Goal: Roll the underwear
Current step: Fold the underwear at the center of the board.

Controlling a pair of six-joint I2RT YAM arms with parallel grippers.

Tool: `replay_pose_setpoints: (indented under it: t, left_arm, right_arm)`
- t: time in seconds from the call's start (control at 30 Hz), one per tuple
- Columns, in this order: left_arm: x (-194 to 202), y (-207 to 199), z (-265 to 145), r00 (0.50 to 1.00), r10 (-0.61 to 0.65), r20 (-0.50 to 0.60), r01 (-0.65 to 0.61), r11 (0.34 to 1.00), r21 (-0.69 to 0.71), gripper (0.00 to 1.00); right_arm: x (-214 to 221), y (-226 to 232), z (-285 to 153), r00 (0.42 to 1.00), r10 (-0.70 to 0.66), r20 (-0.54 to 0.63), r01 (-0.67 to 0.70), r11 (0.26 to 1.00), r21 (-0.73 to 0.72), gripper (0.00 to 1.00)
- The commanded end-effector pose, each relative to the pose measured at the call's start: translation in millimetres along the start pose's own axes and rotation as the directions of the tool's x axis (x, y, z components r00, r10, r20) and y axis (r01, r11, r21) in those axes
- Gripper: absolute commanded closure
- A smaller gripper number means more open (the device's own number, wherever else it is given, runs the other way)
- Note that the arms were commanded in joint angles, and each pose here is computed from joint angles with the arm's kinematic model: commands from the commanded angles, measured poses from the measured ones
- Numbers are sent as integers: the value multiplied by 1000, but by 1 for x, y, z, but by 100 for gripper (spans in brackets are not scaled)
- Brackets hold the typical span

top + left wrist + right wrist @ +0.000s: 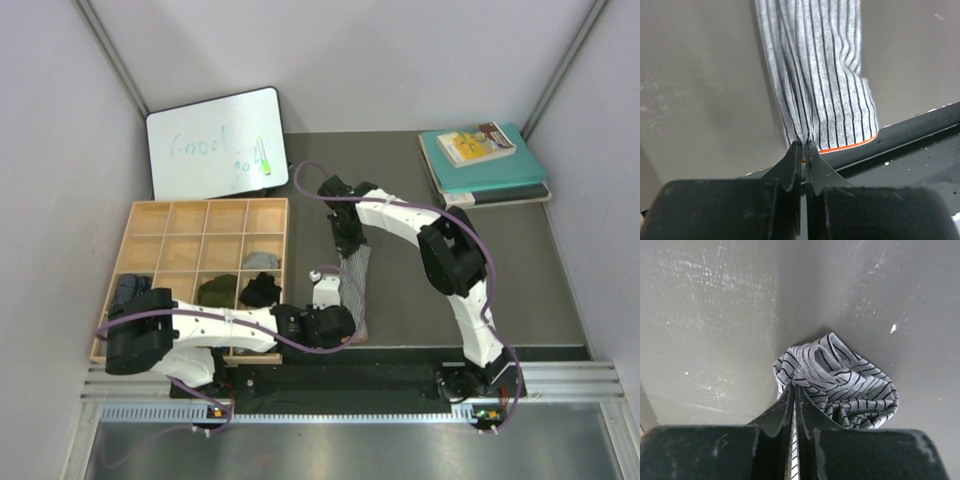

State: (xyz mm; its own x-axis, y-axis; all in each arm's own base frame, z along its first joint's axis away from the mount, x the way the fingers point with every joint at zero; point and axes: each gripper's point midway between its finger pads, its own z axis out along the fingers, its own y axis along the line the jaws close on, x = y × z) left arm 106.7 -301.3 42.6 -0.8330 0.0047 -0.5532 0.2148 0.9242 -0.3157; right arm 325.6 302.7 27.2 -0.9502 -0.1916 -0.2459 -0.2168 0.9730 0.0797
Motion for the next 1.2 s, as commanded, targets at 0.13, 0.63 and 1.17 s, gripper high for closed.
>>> replay_pose_setpoints:
  t: [0.13, 0.63, 1.17]
  left_arm:
    - [14, 25, 0, 998, -64, -19, 63, 997, -47, 100]
    - [22, 29, 8, 994, -81, -70, 77, 996, -52, 100]
    - [21, 28, 7, 995, -72, -72, 68, 996, -55, 100]
  right_arm:
    - [-13, 11, -4, 999, -15, 43, 16, 1000, -27, 98]
    - [-31, 6, -134, 966, 33, 258, 33, 968, -247, 38]
    - [21, -1, -44, 997, 61, 53, -46, 967, -252, 88]
